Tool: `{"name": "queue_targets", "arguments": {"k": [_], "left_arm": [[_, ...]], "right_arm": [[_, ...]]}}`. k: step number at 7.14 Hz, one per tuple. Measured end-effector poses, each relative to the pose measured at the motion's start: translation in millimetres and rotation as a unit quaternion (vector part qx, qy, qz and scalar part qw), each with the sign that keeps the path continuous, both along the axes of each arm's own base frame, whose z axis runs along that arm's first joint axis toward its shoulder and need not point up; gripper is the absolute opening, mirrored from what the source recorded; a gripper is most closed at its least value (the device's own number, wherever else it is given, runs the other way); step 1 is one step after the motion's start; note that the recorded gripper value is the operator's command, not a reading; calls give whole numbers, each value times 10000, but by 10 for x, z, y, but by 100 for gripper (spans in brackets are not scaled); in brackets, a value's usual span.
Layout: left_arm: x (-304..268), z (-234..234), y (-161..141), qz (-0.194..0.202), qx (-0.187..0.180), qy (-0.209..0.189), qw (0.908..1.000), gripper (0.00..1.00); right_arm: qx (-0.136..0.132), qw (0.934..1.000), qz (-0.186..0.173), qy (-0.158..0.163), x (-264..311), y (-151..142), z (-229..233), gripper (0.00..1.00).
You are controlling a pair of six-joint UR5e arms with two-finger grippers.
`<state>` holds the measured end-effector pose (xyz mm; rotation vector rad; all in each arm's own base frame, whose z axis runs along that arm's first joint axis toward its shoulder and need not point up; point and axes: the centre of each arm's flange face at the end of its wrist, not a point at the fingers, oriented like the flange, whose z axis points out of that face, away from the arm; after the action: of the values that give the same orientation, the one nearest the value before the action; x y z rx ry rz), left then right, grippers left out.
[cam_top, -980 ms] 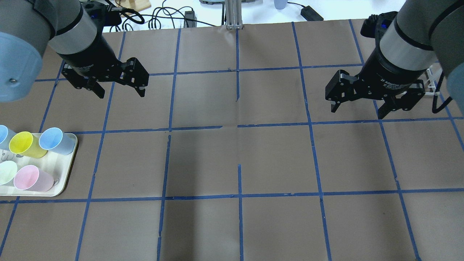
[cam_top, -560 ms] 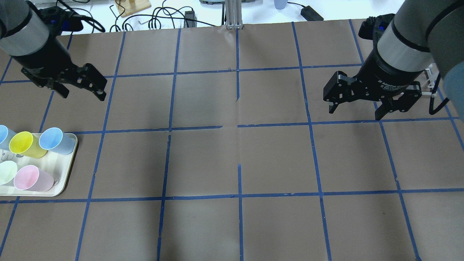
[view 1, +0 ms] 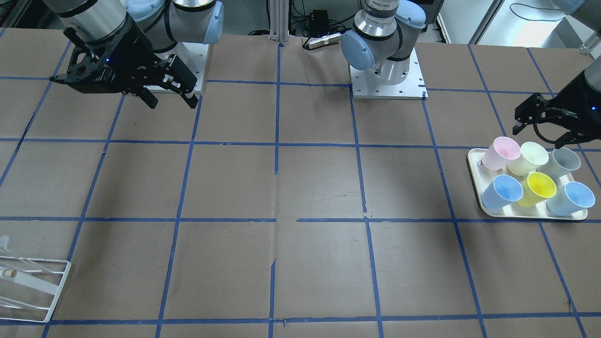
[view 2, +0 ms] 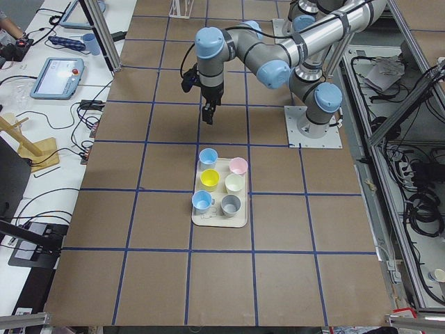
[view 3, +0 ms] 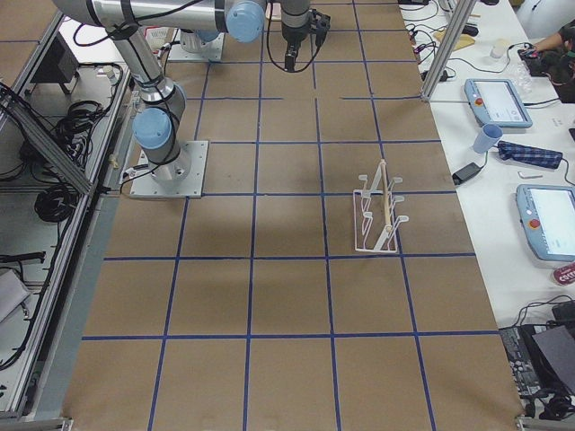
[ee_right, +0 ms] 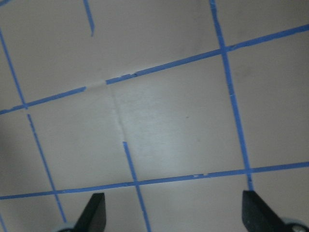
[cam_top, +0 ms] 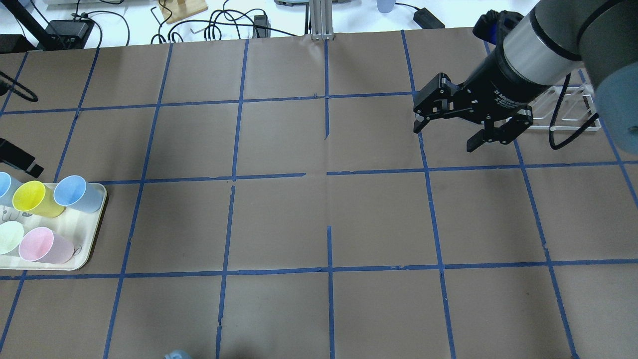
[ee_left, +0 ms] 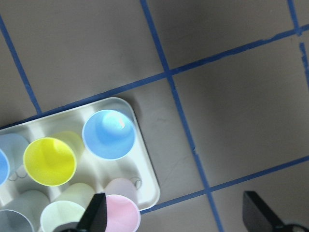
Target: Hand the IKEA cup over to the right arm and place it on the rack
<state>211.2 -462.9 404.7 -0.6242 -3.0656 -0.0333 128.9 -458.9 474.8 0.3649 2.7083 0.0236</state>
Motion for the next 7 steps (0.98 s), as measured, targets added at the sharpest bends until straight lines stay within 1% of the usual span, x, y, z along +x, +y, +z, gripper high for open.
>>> {"name": "queue_targets", "arguments": {"k": [1, 2, 3, 4, 5, 6, 7], "left_arm": [[383, -203, 174, -289, -11, 13, 9996, 86], [655, -377, 314, -631, -19, 12, 9980, 84], [863, -519, 421, -938, 10, 30, 9956, 82], [1034, -646, 489, -1139, 31, 16, 9935, 79], [1156, -797, 513, -1361, 35, -43, 9907, 78], [1239, -956, 510, -1592, 38, -99, 9872, 75], [1302, -1108, 487, -1744, 40, -128, 9846, 72]], "right_arm": [[-58, 9975, -261, -658, -138, -129, 4, 100], [-140, 9903, -472, -1298, -254, -221, 30, 100], [-233, 9796, -570, -1913, -287, -291, 58, 100], [-294, 9679, -611, -2421, -277, -363, 62, 100], [-343, 9573, -602, -2808, -261, -444, 37, 100], [-392, 9492, -547, -3074, -251, -529, -23, 100], [-417, 9435, -502, -3249, -251, -607, -100, 100]]}}
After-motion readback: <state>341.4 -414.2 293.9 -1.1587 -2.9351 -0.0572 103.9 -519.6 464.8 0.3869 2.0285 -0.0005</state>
